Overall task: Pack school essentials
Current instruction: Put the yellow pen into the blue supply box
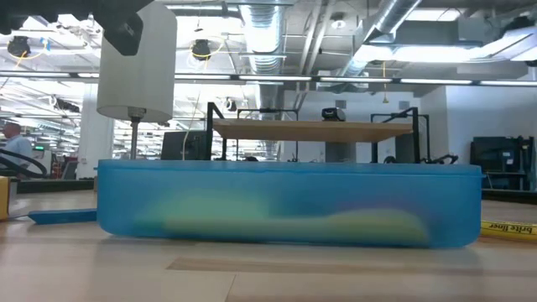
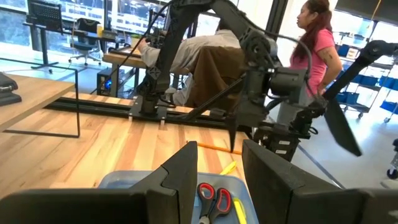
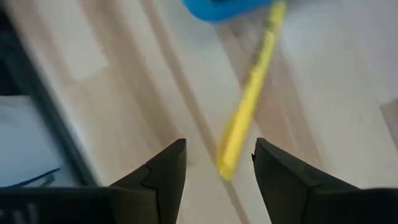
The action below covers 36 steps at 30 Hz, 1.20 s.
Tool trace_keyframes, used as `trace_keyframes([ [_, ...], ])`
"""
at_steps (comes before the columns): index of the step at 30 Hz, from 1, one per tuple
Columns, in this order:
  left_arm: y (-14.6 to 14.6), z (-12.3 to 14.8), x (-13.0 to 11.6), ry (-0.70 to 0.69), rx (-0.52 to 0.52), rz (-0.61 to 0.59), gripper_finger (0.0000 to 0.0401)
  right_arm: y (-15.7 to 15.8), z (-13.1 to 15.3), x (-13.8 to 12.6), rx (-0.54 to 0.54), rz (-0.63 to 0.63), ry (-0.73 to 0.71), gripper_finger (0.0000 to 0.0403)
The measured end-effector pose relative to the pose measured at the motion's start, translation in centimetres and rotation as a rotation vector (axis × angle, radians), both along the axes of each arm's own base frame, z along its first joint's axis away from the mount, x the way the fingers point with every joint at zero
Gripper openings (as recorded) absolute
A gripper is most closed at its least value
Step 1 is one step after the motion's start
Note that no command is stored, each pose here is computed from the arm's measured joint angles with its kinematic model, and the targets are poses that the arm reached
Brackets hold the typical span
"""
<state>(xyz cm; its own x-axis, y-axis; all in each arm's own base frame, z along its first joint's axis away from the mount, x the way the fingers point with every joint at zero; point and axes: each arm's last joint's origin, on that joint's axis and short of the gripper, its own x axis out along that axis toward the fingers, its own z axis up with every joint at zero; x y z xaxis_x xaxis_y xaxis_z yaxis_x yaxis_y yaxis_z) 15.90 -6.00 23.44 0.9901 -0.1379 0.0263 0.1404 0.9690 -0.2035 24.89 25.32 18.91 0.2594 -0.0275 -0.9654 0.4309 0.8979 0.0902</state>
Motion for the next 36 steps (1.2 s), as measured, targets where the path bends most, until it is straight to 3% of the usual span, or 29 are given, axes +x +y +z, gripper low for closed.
trace_keyframes([
  [10,0.0,0.0,0.0,0.000,-0.001,0.000,0.0114,-0.3,-2.9,-0.6,0.055,-0.065,-0.038,0.0221],
  [26,0.0,0.0,0.0,0.001,-0.008,0.000,0.0114,-2.2,-5.7,-1.9,0.003,-0.112,0.007,0.0218],
  [31,0.0,0.0,0.0,0.001,-0.008,0.000,0.0114,-3.3,-6.2,-1.8,-0.028,-0.137,0.041,0.0188],
  [36,0.0,0.0,0.0,0.001,-0.008,0.000,0.0114,-4.2,-6.3,-1.4,-0.045,-0.144,0.078,0.0123],
])
